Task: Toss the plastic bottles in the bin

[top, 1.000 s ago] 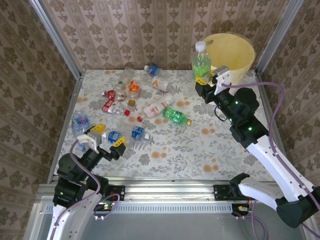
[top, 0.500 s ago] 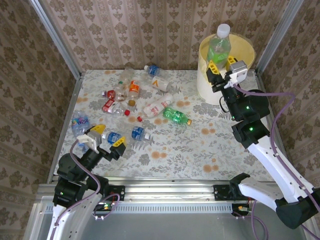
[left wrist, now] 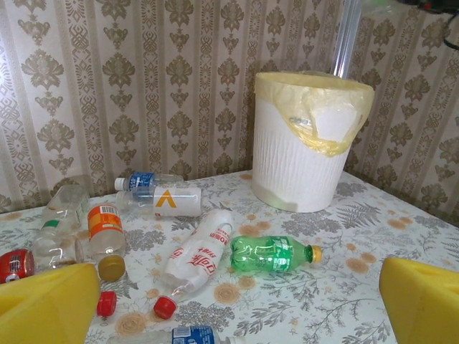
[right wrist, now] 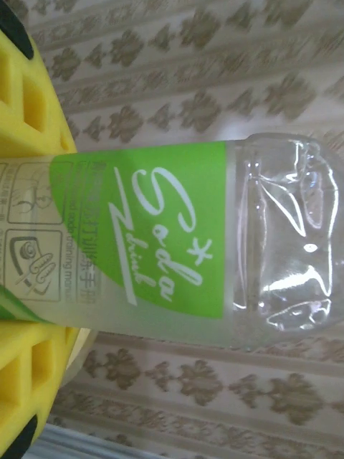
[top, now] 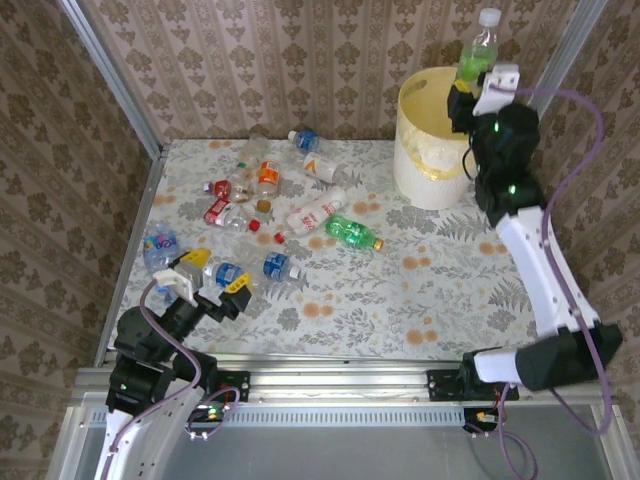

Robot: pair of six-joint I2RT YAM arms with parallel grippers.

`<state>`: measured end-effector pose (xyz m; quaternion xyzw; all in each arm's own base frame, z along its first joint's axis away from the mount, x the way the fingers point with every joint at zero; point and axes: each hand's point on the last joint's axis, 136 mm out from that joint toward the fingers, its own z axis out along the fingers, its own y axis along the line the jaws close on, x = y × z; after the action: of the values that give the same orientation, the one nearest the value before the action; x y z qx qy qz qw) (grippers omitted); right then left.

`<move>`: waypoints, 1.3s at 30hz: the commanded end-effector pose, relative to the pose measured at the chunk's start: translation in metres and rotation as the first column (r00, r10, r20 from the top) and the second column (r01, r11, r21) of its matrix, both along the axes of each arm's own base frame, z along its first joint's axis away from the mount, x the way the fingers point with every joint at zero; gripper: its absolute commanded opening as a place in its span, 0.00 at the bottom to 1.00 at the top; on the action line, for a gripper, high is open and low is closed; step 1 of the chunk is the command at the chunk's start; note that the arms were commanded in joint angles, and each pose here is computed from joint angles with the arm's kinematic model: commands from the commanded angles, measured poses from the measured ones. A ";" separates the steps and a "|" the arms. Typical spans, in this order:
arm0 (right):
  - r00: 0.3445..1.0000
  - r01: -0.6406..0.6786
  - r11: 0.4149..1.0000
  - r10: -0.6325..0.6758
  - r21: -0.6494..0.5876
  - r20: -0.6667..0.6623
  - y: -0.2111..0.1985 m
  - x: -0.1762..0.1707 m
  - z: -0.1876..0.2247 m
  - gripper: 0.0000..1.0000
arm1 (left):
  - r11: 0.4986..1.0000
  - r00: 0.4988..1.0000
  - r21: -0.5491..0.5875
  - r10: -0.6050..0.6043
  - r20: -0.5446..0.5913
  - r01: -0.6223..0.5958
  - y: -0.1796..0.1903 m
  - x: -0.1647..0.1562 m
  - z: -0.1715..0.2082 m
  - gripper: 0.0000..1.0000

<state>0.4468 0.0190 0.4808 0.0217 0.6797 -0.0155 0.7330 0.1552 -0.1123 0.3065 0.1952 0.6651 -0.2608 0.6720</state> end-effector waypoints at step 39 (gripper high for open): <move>0.758 -0.391 0.876 0.480 0.282 -0.441 0.080 -0.045 -0.083 1.00 | 1.000 0.999 -0.002 -0.009 0.033 0.009 0.000 -0.003 0.009 1.00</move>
<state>0.4189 0.0804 0.4085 -0.0430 0.8229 0.1762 0.5385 0.1551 -0.1123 0.3065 0.1955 0.6649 -0.2612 0.6719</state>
